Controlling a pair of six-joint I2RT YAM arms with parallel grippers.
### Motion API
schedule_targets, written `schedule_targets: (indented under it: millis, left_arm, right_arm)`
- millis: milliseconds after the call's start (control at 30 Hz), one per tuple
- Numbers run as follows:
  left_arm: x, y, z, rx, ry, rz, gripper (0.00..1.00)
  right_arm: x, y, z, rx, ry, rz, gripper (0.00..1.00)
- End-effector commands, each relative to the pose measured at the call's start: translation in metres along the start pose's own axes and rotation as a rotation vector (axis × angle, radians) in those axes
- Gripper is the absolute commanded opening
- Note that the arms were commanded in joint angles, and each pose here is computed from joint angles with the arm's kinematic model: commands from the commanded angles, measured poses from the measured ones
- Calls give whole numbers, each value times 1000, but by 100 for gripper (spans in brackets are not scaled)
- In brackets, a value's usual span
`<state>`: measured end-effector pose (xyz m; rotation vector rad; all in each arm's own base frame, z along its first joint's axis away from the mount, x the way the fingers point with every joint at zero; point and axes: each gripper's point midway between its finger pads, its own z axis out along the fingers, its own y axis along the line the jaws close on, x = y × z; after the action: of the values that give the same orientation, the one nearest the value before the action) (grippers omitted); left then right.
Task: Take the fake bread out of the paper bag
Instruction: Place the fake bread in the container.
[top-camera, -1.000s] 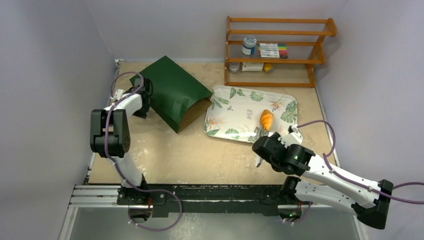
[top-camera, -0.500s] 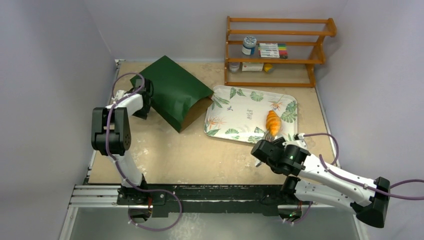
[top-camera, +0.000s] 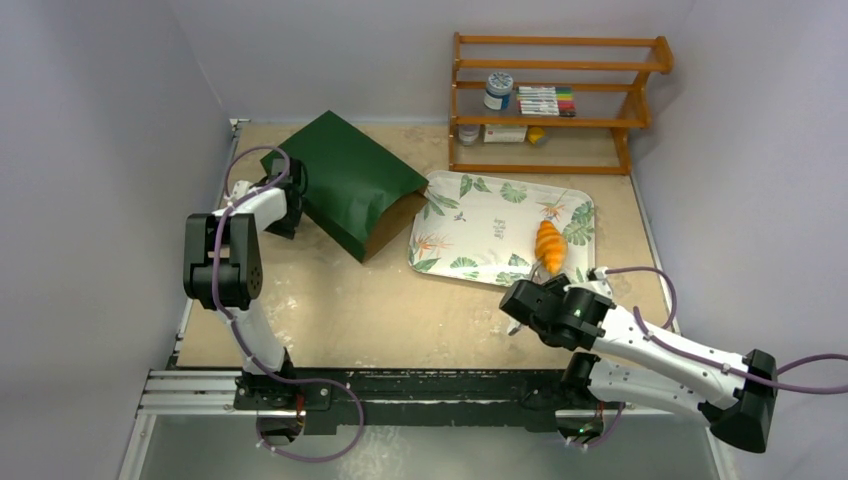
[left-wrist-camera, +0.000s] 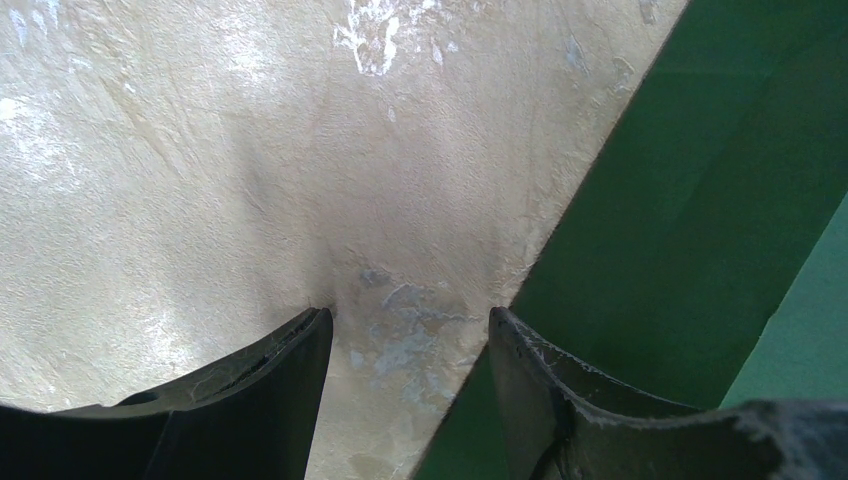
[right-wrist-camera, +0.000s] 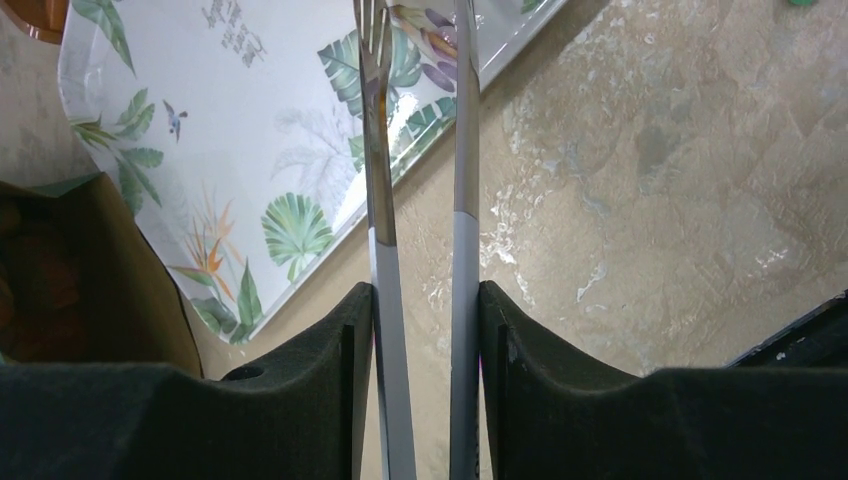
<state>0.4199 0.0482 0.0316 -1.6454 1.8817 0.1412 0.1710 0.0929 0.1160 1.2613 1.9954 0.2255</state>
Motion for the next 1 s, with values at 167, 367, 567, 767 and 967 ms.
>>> schedule_targets:
  millis: [167,367,567,767,967]
  left_arm:
    - [-9,-25,-11,68,-14,-15,58]
    - [-10,-26,-12,71,-13,-18,58]
    - [-11,-28,-12,70,-14,-12,58]
    - [-11,-28,-12,71,-16,-14,58]
    - [-12,-30,-11,73,-17,-12,59]
  right_arm:
    - [-14,-20,1,53,-40,-32,47]
    - [-12,-17,1,52,-37,-33,47]
    - [-5,-7,3,34,-30,-60,51]
    - [0,-2,4,17,-15,-80,54]
    - [6,4,4,0,0,-114,50]
